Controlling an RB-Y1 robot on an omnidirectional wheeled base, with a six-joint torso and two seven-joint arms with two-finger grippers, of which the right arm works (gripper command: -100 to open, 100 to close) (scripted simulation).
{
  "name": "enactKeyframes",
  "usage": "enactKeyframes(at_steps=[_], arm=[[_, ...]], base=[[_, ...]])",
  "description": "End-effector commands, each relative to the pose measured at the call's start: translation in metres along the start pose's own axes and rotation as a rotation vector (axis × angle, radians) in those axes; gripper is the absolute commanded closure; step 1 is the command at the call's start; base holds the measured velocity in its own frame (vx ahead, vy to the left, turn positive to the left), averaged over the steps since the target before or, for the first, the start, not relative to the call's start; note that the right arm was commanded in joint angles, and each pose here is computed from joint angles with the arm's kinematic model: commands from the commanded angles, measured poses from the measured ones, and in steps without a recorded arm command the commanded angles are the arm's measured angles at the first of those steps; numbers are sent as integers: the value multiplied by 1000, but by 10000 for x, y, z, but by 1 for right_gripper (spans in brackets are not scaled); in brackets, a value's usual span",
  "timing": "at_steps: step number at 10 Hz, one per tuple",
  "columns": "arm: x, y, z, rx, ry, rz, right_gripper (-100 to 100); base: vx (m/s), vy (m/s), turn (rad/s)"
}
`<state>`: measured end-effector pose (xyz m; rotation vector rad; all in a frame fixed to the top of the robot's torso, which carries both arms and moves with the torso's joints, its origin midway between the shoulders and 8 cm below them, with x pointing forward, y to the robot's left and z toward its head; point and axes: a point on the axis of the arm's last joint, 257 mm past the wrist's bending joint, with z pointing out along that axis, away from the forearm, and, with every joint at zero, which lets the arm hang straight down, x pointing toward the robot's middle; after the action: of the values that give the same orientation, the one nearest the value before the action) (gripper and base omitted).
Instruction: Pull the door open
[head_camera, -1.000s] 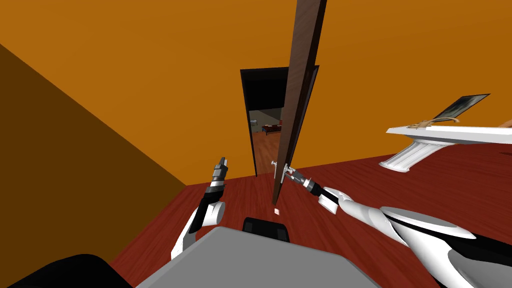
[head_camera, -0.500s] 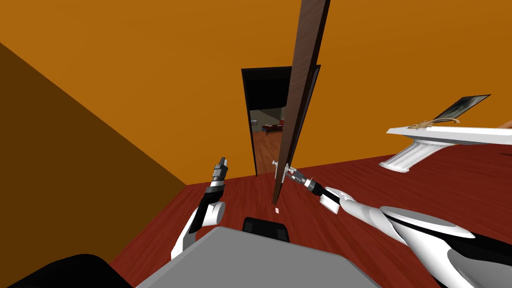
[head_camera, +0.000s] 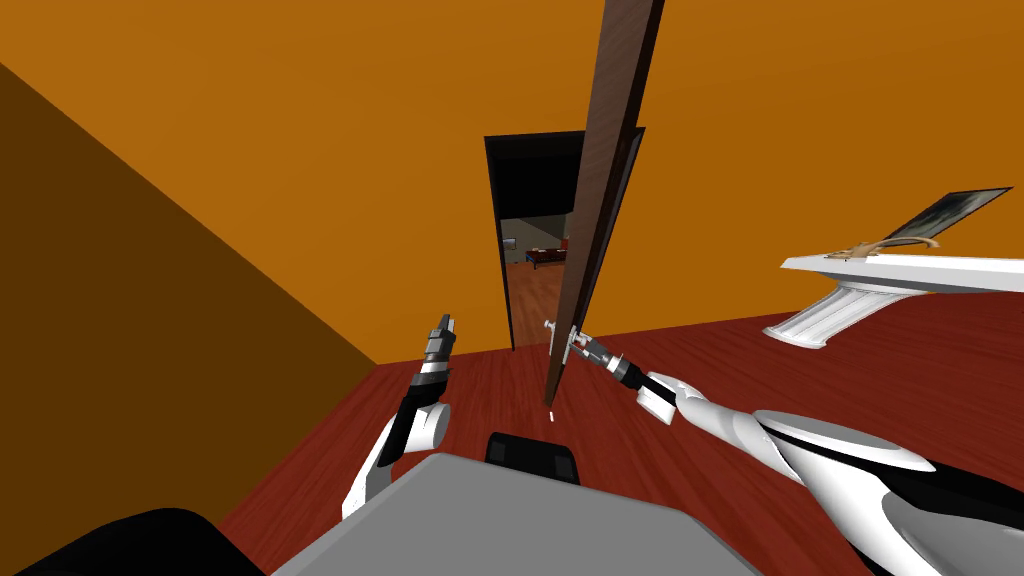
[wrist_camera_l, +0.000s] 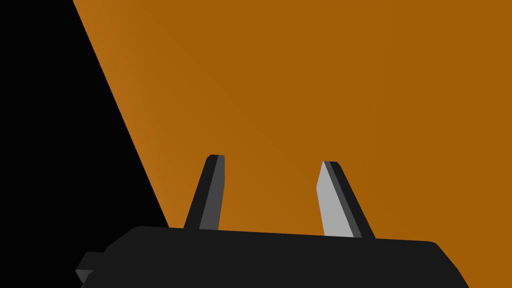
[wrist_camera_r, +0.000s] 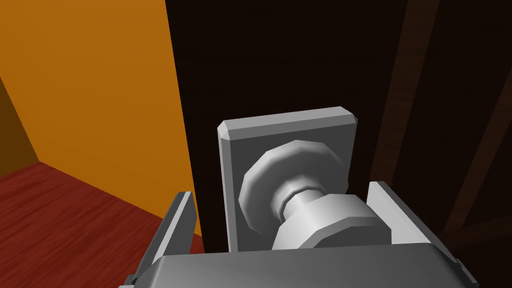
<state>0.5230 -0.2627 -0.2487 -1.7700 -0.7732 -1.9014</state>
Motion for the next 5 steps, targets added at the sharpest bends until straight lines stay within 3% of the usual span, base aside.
enactKeyframes(at_steps=[1,5], arm=[[-50,-146,9,25,3,18,100],[-93,-207,35,33,0,28,100]], base=[[-93,-117,50],[-62,-125,76]])
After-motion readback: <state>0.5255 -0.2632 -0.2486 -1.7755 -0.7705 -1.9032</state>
